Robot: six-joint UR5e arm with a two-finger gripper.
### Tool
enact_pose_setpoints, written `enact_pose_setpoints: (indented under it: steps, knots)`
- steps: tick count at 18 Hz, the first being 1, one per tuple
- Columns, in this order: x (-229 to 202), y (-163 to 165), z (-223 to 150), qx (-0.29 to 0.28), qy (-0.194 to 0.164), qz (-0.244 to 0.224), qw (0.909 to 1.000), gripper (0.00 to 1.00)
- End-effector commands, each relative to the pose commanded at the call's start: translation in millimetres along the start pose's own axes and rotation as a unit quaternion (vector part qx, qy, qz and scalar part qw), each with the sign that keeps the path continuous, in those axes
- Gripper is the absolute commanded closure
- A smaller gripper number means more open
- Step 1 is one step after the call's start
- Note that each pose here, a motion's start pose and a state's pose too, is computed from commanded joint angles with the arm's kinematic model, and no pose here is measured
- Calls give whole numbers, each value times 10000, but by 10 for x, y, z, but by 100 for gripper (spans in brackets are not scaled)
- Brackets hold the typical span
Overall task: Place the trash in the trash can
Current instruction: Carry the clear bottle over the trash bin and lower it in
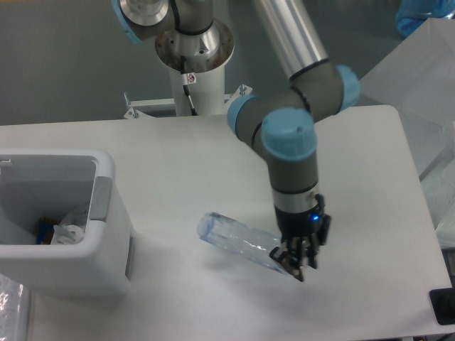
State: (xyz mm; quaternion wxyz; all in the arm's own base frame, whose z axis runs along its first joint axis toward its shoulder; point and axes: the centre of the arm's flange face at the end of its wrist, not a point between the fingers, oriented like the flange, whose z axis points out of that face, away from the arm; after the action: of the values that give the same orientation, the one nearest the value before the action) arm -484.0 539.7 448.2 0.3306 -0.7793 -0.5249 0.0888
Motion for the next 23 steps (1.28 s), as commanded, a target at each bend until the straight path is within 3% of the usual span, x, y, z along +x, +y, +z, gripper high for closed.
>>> enact_pose_setpoints:
  steps: [4,9,16,23]
  knots:
    - [210,-323,-569,603,225,73,9979,71]
    - [578,-337,-1390,1028,745,248,9916,70]
    - [1245,2,-2376,1327,1441,630,9786,70]
    - [1936,565,-2861,1241,2019,1143,9648,70]
